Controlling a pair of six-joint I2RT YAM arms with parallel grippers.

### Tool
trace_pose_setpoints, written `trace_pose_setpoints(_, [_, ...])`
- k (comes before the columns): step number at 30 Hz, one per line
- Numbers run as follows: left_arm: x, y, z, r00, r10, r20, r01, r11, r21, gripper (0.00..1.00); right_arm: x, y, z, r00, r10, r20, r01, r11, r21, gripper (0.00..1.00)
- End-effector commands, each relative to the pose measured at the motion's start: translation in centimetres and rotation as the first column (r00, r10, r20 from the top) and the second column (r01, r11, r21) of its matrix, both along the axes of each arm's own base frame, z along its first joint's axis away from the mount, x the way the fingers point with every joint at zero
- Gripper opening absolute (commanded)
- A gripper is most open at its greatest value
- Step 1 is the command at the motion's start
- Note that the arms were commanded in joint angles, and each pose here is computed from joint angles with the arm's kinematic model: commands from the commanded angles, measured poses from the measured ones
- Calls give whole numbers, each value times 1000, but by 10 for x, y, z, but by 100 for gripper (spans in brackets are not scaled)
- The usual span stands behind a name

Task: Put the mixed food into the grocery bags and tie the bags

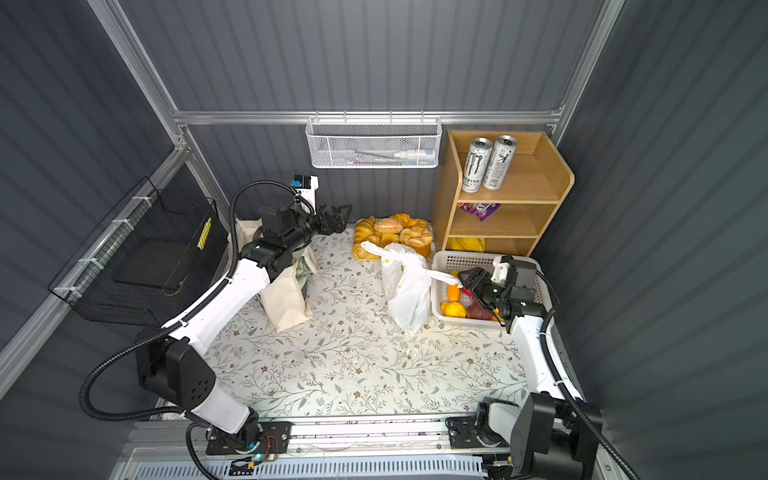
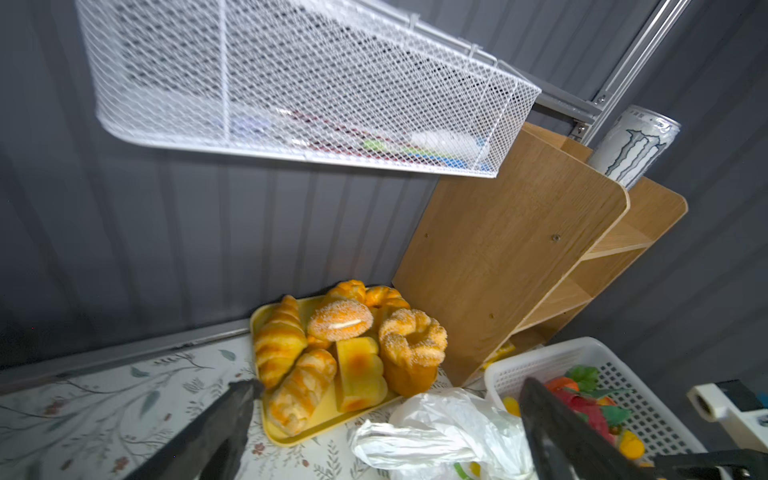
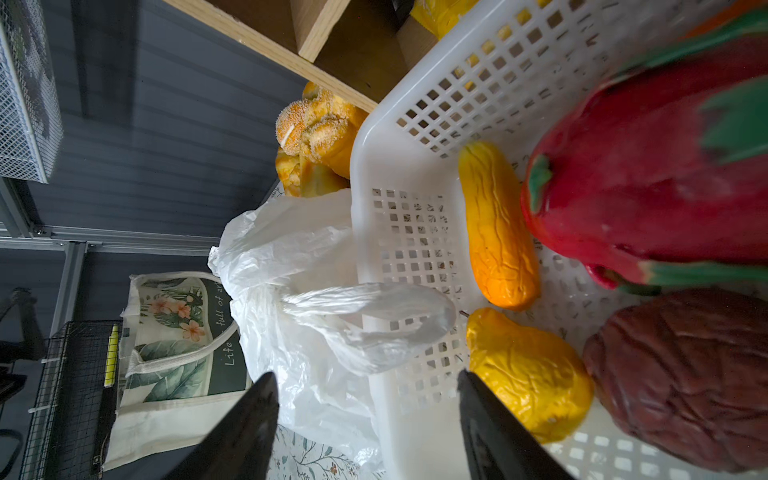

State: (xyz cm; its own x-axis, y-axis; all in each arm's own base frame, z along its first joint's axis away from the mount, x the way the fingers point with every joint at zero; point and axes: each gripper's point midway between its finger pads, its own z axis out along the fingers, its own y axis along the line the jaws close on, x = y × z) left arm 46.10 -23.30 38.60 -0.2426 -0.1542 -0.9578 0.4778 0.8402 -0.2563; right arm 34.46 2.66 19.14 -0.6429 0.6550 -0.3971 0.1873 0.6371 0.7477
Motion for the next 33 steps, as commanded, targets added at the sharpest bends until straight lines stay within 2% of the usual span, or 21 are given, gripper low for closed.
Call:
trace_pose_setpoints(1, [5,36,19,978,191,77,-196,979,61,100,-1,-10,17,999,-27,25,28,999,-41,71])
trace_pose_setpoints(3, [5,58,23,947,308,90,-312,950,27,100,0,-13,23,999,-35,33,36,998,-44,73])
trace_pose_setpoints(6, [-2,65,35,940,301,163,-310,950,29,100,-2,-15,47,995,-34,91,40,998,-57,74])
trace_pose_setpoints(9, [-6,68,40,941,289,174,-304,950,67,100,-3,-15,63,993,-30,118,37,997,-61,74])
trace_pose_setpoints(14, [-9,99,51,898,411,160,-424,904,57,94,-6,-8,84,987,-5,162,12,999,-41,74])
trace_pose_setpoints(17, [-5,114,43,898,439,35,-439,885,154,94,-11,-1,99,981,20,192,-16,1000,-24,74])
trace_pose_setpoints(19, [-1,118,26,890,449,-81,-408,863,299,97,-13,3,109,975,37,218,-32,999,-28,74])
trace_pose_setpoints(24, [5,134,-31,815,526,-243,-329,765,554,100,-19,26,117,969,98,225,-91,995,-42,75])
trace_pose_setpoints(28, [10,138,-78,767,540,-347,-230,736,637,100,-21,48,117,962,156,226,-138,986,-91,75])
trace_pose_setpoints(33, [18,126,-115,746,511,-428,-137,746,651,100,-22,61,104,960,189,205,-172,980,-95,75])
